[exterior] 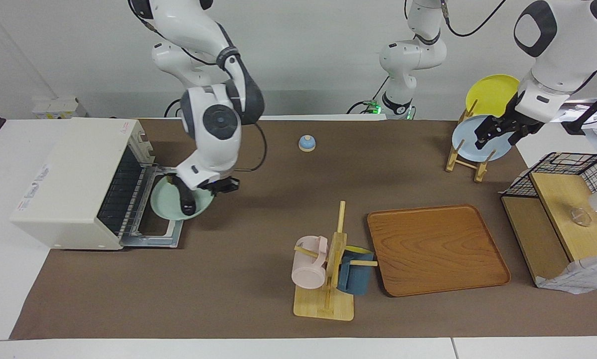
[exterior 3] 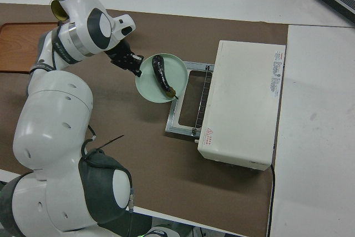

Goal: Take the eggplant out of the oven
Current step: 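Reach into the oven with the right gripper and pull out the green plate, then set the green plate on the table and withdraw the right gripper, then grasp the eggplant with the left gripper while the right gripper nears the oven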

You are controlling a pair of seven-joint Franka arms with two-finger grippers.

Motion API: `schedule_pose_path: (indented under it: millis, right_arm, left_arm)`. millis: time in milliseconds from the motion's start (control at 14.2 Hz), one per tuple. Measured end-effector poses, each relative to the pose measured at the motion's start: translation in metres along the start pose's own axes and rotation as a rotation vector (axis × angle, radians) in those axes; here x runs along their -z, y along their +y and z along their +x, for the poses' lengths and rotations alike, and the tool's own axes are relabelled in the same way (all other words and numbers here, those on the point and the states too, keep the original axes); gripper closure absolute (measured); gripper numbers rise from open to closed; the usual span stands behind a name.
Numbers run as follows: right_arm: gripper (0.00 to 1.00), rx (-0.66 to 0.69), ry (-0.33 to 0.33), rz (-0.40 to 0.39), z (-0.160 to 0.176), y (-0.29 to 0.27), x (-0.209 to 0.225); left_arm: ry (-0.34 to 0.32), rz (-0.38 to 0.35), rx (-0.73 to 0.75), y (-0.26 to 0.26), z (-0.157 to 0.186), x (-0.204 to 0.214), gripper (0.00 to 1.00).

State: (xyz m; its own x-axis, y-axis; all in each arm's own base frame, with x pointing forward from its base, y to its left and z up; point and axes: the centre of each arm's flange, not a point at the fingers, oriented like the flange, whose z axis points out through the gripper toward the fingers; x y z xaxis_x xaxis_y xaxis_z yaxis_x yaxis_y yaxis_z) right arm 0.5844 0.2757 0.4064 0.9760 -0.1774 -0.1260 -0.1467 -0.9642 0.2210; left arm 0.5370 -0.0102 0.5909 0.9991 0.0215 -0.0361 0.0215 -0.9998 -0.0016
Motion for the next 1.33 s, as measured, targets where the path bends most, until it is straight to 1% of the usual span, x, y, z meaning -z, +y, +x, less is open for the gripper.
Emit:
schedule_pose_path:
  millis: [70, 211, 351, 491, 561, 632, 702, 772, 842, 912, 982, 1053, 1123, 1193, 1333]
  right_arm:
    - [0.97, -0.03, -0.005, 0.02, -0.007, -0.044, -0.004]
    - [0.97, -0.1, 0.009, 0.059, -0.021, -0.127, -0.019]
    - [0.97, -0.146, 0.027, 0.117, -0.035, -0.191, -0.036]
    - [0.97, -0.19, 0.041, 0.159, -0.047, -0.223, -0.042]
    - [0.93, -0.214, 0.042, 0.184, -0.053, -0.232, -0.039]
    - [0.93, -0.23, 0.048, 0.21, -0.057, -0.238, -0.033]
    - [0.86, -0.231, 0.062, 0.23, -0.057, -0.238, -0.022]
    - [0.74, -0.23, 0.085, 0.253, -0.052, -0.231, -0.006]
    - [0.64, -0.223, 0.11, 0.277, -0.039, -0.212, 0.019]
    - [0.52, -0.203, 0.121, 0.276, -0.021, -0.177, 0.044]
    - [0.43, -0.171, 0.116, 0.256, -0.003, -0.133, 0.063]
    - [0.42, -0.136, 0.1, 0.23, 0.014, -0.085, 0.07]
    - [0.42, -0.103, 0.079, 0.206, 0.028, -0.038, 0.063]
    - [0.52, -0.071, 0.055, 0.187, 0.04, 0.005, 0.044]
    - [0.75, -0.014, 0.023, 0.173, 0.056, 0.074, -0.016]
  left_arm:
    - [0.0, 0.0, 0.0, 0.0, 0.0, 0.0, 0.0]
    - [0.0, 0.0, 0.0, 0.0, 0.0, 0.0, 0.0]
    - [0.0, 0.0, 0.0, 0.0, 0.0, 0.0, 0.0]
    - [0.001, 0.0, 0.0, 0.0, 0.0, 0.0, 0.0]
    - [0.004, 0.0, 0.0, 0.0, 0.0, 0.002, 0.0]
    - [0.003, 0.0, -0.002, 0.001, -0.001, 0.003, 0.0]
    - [-0.019, 0.001, -0.004, 0.002, -0.004, 0.002, 0.0]
    - [-0.053, 0.003, -0.006, 0.003, -0.008, -0.001, 0.0]
    - [-0.063, 0.003, -0.008, 0.005, -0.011, -0.004, 0.0]
    - [-0.048, -0.009, -0.012, 0.009, -0.011, -0.011, 0.0]
    - [-0.008, -0.031, -0.015, 0.019, -0.011, -0.025, 0.0]
    - [0.041, -0.05, -0.015, 0.039, -0.012, -0.047, 0.0]
    - [0.079, -0.063, -0.003, 0.07, -0.015, -0.074, 0.0]
    - [0.102, -0.074, 0.02, 0.109, -0.02, -0.104, 0.0]
    - [0.123, -0.106, 0.068, 0.207, -0.04, -0.16, 0.0]
